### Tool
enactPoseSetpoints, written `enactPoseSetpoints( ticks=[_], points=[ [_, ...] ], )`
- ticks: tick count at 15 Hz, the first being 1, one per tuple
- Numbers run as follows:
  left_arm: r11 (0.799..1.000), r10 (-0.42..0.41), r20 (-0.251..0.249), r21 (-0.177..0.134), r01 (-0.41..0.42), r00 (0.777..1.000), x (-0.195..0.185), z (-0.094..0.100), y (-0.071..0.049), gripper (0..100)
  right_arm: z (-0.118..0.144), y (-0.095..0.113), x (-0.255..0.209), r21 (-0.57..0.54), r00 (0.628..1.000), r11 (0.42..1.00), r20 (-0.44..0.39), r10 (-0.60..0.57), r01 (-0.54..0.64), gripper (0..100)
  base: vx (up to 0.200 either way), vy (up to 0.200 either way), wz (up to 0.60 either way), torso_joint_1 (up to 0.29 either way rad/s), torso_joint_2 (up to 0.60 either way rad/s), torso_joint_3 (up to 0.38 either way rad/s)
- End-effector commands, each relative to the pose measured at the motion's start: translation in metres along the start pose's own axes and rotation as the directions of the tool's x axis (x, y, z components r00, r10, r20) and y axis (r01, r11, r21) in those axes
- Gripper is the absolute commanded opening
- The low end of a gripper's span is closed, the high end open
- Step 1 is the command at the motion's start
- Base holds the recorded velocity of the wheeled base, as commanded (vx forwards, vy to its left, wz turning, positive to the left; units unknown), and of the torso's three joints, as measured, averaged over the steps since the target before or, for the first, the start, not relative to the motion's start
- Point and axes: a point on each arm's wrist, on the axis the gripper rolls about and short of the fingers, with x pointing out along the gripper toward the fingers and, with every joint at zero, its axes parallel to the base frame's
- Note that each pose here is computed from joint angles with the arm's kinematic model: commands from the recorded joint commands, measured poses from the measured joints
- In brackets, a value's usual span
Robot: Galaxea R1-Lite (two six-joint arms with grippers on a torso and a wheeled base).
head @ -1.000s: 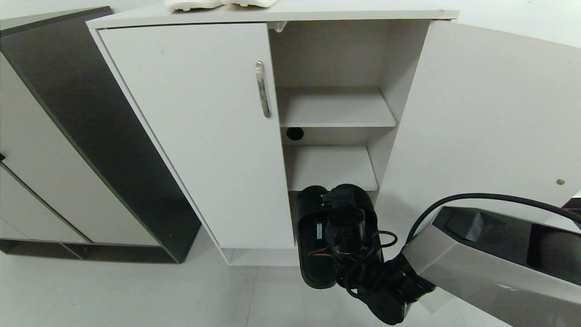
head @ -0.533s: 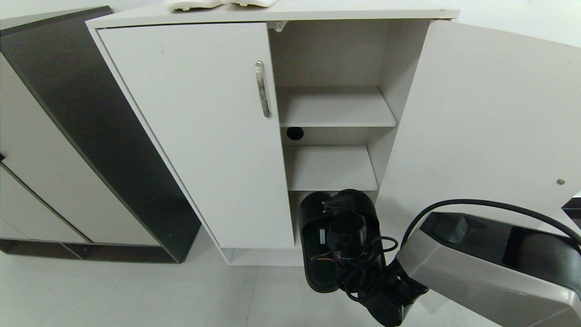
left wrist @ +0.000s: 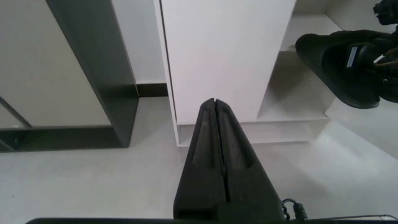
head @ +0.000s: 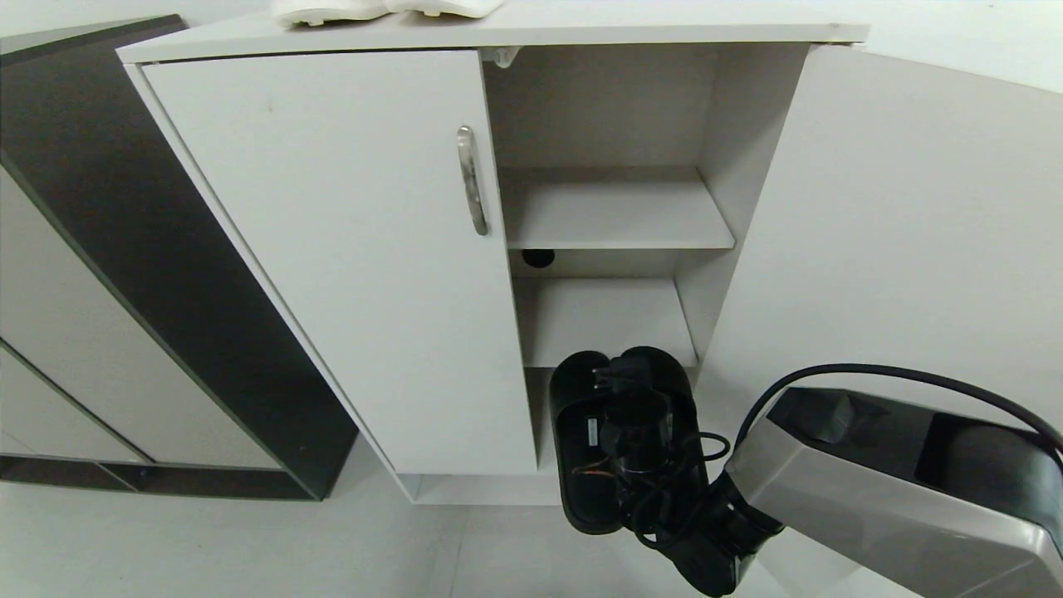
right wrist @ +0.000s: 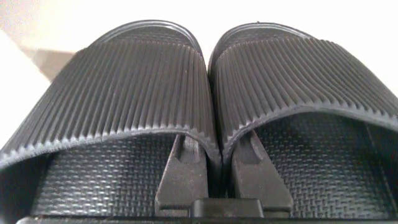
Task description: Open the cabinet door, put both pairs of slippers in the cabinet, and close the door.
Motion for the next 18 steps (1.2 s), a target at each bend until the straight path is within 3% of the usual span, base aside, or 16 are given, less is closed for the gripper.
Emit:
enactPoseSetpoints(
  ticks=[1,6,18],
  points=[
    [1.0,-0.001,-0.001,0.0,0.001,1.0,0.0,0.0,0.0,0,0.0,0.001,0.0,0.0,1.0,1.0,0.0,0.002,-0.002,0,0.2,0.0,0.0,0.012,0.0,0.002],
    [1.0,-0.001,-0.001,-0.002,0.001,1.0,0.0,0.0,0.0,0,-0.006,0.002,0.0,-0.01,1.0,1.0,-0.009,0.001,-0.001,0,0.2,0.0,0.0,0.003,0.0,-0.001],
    [1.0,-0.001,-0.001,-0.003,0.001,1.0,0.0,0.0,0.0,0,-0.001,-0.004,0.043,0.009,0.998,0.998,0.003,-0.06,0.06,0,0.0,0.0,0.0,0.0,0.0,0.0]
  ],
)
